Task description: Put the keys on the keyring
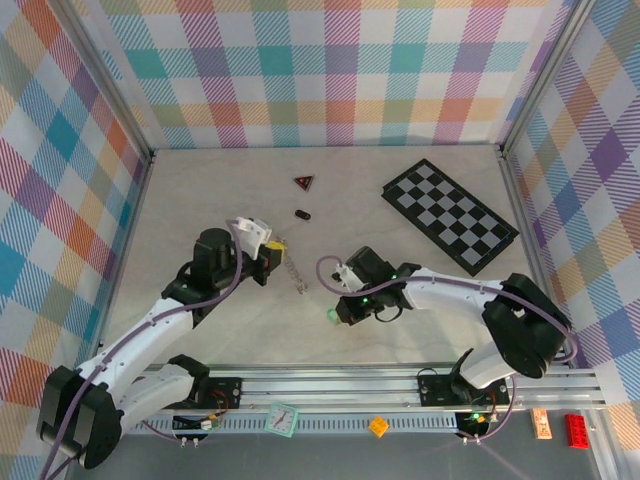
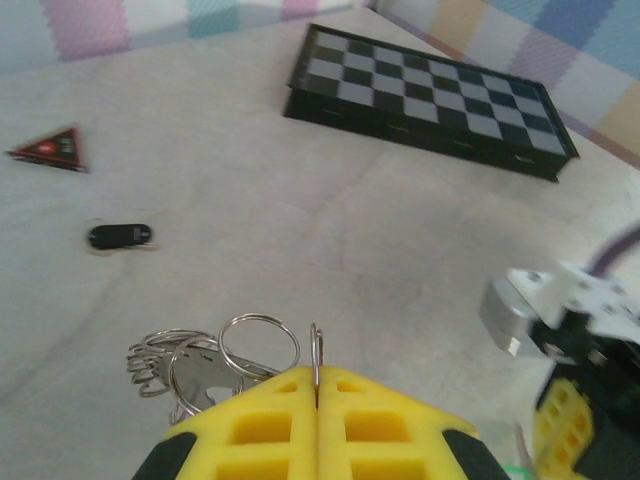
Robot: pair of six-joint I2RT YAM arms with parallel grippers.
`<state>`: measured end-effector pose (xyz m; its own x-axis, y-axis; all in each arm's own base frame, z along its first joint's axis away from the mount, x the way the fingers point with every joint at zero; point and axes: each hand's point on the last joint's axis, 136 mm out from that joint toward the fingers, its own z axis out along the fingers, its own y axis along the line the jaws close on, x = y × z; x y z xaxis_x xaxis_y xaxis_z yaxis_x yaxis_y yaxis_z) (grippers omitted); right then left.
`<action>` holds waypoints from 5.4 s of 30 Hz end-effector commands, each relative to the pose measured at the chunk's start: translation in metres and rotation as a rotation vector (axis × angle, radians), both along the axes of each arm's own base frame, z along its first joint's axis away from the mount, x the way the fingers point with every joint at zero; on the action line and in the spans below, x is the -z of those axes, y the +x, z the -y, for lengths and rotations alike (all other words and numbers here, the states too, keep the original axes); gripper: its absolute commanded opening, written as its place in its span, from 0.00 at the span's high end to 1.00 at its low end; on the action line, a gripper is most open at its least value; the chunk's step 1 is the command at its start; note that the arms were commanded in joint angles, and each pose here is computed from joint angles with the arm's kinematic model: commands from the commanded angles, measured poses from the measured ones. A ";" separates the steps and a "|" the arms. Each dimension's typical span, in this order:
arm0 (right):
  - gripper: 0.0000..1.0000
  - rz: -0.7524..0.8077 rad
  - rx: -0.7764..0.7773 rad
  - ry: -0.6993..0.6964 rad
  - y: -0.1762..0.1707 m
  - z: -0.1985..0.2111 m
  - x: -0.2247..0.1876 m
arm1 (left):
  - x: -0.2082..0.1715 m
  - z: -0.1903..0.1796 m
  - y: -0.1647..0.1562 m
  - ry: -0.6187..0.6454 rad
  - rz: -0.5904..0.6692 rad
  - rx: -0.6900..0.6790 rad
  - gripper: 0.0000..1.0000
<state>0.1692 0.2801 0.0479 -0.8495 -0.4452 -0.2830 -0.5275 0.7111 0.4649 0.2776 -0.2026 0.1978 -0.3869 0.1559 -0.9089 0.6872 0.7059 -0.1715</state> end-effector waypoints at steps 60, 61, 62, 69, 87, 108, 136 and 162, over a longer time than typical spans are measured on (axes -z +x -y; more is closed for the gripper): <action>1.00 -0.197 0.027 -0.040 0.003 0.014 0.020 | 0.027 0.045 -0.029 0.126 0.008 0.303 1.00; 1.00 -0.194 0.023 -0.038 0.002 0.014 0.019 | 0.027 0.045 -0.030 0.127 0.009 0.304 1.00; 1.00 -0.191 0.022 -0.038 0.003 0.014 0.018 | 0.027 0.045 -0.030 0.127 0.010 0.303 1.00; 0.99 -0.209 0.014 -0.045 0.001 0.014 0.023 | 0.027 0.045 -0.029 0.128 0.009 0.302 1.00; 1.00 -0.235 -0.002 -0.050 -0.003 0.014 0.025 | 0.027 0.045 -0.030 0.128 0.009 0.302 1.00; 1.00 -0.106 0.027 -0.083 0.011 0.024 0.017 | 0.021 0.041 -0.030 0.121 0.023 0.279 1.00; 0.89 -0.188 0.003 -0.101 0.002 0.022 0.029 | 0.020 0.041 -0.030 0.126 0.030 0.279 1.00; 1.00 -0.155 -0.020 -0.062 0.002 0.019 0.014 | 0.016 0.040 -0.031 0.121 0.039 0.278 1.00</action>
<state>0.1685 0.2602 0.0220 -0.8818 -0.4640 -0.0843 -0.4415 0.7495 0.4933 0.2476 -0.2387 0.1628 -0.3315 0.3712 -0.8674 0.8457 0.5245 -0.0987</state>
